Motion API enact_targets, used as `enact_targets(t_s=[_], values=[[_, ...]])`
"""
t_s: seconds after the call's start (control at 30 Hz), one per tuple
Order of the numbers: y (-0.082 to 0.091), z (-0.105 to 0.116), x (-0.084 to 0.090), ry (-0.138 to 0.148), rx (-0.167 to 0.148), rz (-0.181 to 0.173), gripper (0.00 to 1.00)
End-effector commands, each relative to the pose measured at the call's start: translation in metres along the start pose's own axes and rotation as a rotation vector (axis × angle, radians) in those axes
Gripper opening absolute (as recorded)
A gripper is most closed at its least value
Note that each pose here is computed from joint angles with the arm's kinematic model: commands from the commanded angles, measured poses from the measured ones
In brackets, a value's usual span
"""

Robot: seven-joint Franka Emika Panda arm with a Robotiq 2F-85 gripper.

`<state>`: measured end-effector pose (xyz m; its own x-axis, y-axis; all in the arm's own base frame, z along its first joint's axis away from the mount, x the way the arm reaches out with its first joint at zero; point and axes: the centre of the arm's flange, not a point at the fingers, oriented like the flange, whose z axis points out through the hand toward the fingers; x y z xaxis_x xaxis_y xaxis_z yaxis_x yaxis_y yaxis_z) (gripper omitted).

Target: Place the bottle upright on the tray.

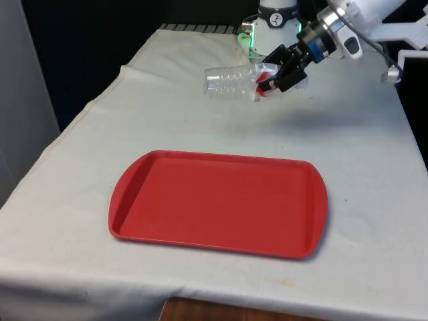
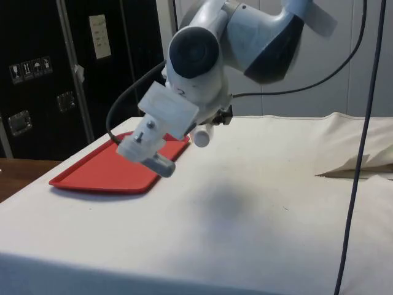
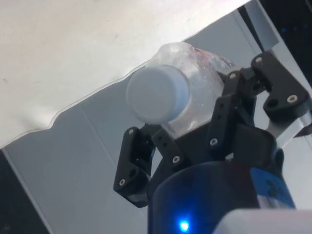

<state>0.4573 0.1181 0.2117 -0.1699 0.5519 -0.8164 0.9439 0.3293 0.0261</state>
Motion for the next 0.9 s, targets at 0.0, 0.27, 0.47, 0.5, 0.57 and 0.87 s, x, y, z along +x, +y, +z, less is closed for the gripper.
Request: enact_targets(t_s=[0.0,0.27,0.47,0.5,0.57,0.87], values=[[0.002,-0.002,-0.005,0.011,0.005,-0.002,0.00],[0.010,-0.011,-0.022,0.019,0.006,-0.008,0.00],[0.014,-0.016,-0.029,0.016,0.003,-0.009,0.00],[0.015,-0.017,-0.032,0.025,0.006,-0.010,0.00],[0.017,-0.019,-0.036,0.028,0.006,-0.012,0.00],[0.018,-0.023,-0.041,0.021,-0.003,-0.021,0.00]])
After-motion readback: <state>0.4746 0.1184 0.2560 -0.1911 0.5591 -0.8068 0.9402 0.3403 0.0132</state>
